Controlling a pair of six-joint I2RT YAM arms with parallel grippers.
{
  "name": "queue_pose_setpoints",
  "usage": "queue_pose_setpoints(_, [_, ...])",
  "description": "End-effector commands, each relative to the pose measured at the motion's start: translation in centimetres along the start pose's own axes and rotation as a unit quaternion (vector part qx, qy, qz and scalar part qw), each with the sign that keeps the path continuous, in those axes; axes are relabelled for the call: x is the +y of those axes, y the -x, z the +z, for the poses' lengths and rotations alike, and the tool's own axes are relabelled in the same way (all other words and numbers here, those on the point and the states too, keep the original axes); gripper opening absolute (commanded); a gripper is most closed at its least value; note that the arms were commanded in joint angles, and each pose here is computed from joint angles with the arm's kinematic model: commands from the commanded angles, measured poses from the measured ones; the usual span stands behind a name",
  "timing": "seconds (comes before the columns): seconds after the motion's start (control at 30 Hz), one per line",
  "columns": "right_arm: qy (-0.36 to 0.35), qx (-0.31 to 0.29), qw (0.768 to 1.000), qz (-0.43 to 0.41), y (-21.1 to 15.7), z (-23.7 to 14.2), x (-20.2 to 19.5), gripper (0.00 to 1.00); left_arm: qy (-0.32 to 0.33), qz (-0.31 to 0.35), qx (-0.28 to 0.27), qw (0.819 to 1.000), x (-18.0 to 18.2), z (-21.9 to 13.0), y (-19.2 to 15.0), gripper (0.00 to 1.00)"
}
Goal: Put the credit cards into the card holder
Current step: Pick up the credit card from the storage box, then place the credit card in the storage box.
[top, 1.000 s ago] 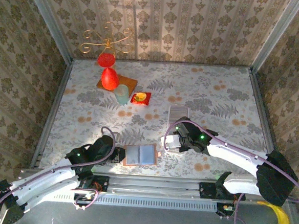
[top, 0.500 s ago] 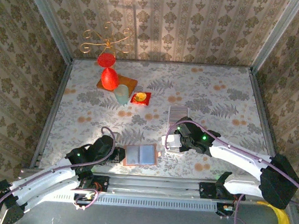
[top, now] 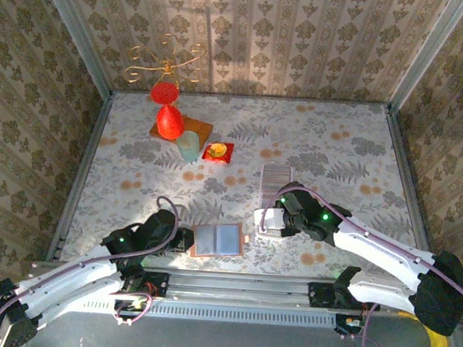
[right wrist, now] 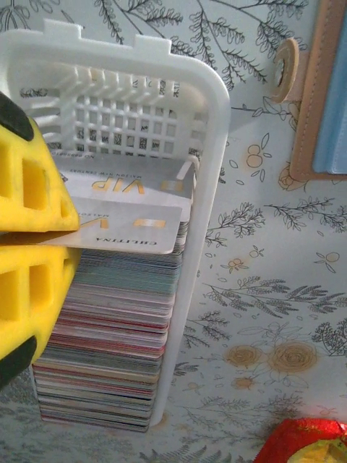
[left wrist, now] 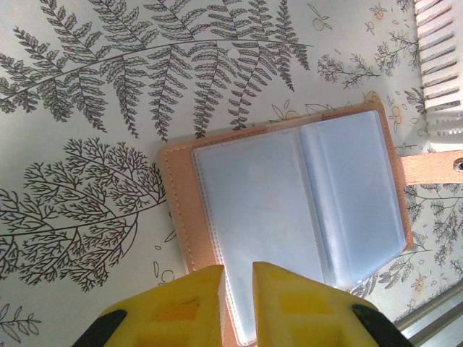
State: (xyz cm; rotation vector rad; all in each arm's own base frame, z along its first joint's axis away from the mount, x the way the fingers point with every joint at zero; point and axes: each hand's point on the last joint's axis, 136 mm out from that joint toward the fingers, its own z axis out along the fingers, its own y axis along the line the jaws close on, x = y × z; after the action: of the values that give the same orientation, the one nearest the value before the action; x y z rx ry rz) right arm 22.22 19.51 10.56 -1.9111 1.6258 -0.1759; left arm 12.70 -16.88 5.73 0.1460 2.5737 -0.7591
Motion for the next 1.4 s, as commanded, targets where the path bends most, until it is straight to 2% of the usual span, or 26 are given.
queue_pose_setpoints(0.0, [-0.007,-0.007,1.0,0.021,0.1,-0.5,-0.2,0.07,-0.003,-0.01,-0.002,1.0,-0.1,0.0,0.2,0.17])
queue_pose_setpoints(0.17, [-0.004,-0.019,0.999,0.047,0.6,-1.0,-0.3,0.0,-0.004,-0.009,-0.001,1.0,-0.2,-0.1,0.2,0.17])
queue_pose_setpoints(0.33, [-0.039,-0.058,0.983,0.171,2.3,-3.6,-3.1,0.0,-0.001,-0.011,0.0,1.0,0.0,-0.1,0.1,0.18])
queue_pose_setpoints(0.47, [-0.041,-0.098,0.954,0.282,3.4,-5.8,-4.1,0.0,-0.002,-0.01,0.001,1.0,-0.2,-0.2,0.1,0.19])
queue_pose_setpoints(0.53, [-0.037,-0.116,0.927,0.355,3.9,-6.9,-4.5,0.0,-0.006,-0.01,0.002,1.0,-0.3,-0.2,0.2,0.2])
queue_pose_setpoints(0.63, [-0.028,-0.127,0.869,0.478,4.0,-7.8,-4.9,0.0,-0.009,-0.012,0.0,1.0,-0.4,-0.2,0.3,0.24])
queue_pose_setpoints(0.77, [0.01,-0.121,0.767,0.63,4.0,-7.7,-4.3,0.0,-0.009,-0.015,0.003,1.0,-0.5,-0.1,0.3,0.29])
queue_pose_setpoints(0.8, [0.018,-0.119,0.752,0.648,4.1,-7.6,-4.2,0.0,-0.008,-0.015,0.005,1.0,-0.5,-0.1,0.2,0.29])
queue_pose_setpoints(0.83, [0.017,-0.116,0.749,0.652,4.0,-7.6,-4.1,0.0,-0.008,-0.015,0.006,1.0,-0.5,0.0,0.2,0.29])
queue_pose_setpoints(0.93, [-0.042,-0.088,0.779,0.619,1.9,-7.8,-4.5,0.0,-0.009,-0.013,0.009,1.0,-0.6,0.0,0.1,0.3])
queue_pose_setpoints(1.0, [-0.05,-0.091,0.827,0.553,1.9,-7.7,-4.4,0.0,-0.007,-0.011,0.009,1.0,-0.6,-0.1,0.2,0.3])
queue_pose_setpoints(1.07, [-0.025,-0.095,0.879,0.466,2.6,-7.0,-3.3,0.0,-0.006,-0.008,0.008,1.0,-0.7,-0.2,0.3,0.3])
queue_pose_setpoints(1.17, [-0.009,-0.07,0.94,0.334,2.2,-6.0,-1.9,0.0,-0.005,-0.008,0.008,1.0,-0.8,-0.2,0.4,0.3])
queue_pose_setpoints(1.27, [0.006,-0.043,0.966,0.254,1.6,-5.2,-1.1,0.0,-0.007,-0.008,0.006,1.0,-0.9,-0.1,0.5,0.3])
queue_pose_setpoints(1.37, [0.054,-0.036,0.976,0.209,2.1,-4.6,0.3,0.0,-0.006,-0.006,0.007,1.0,-0.9,0.0,0.5,0.3])
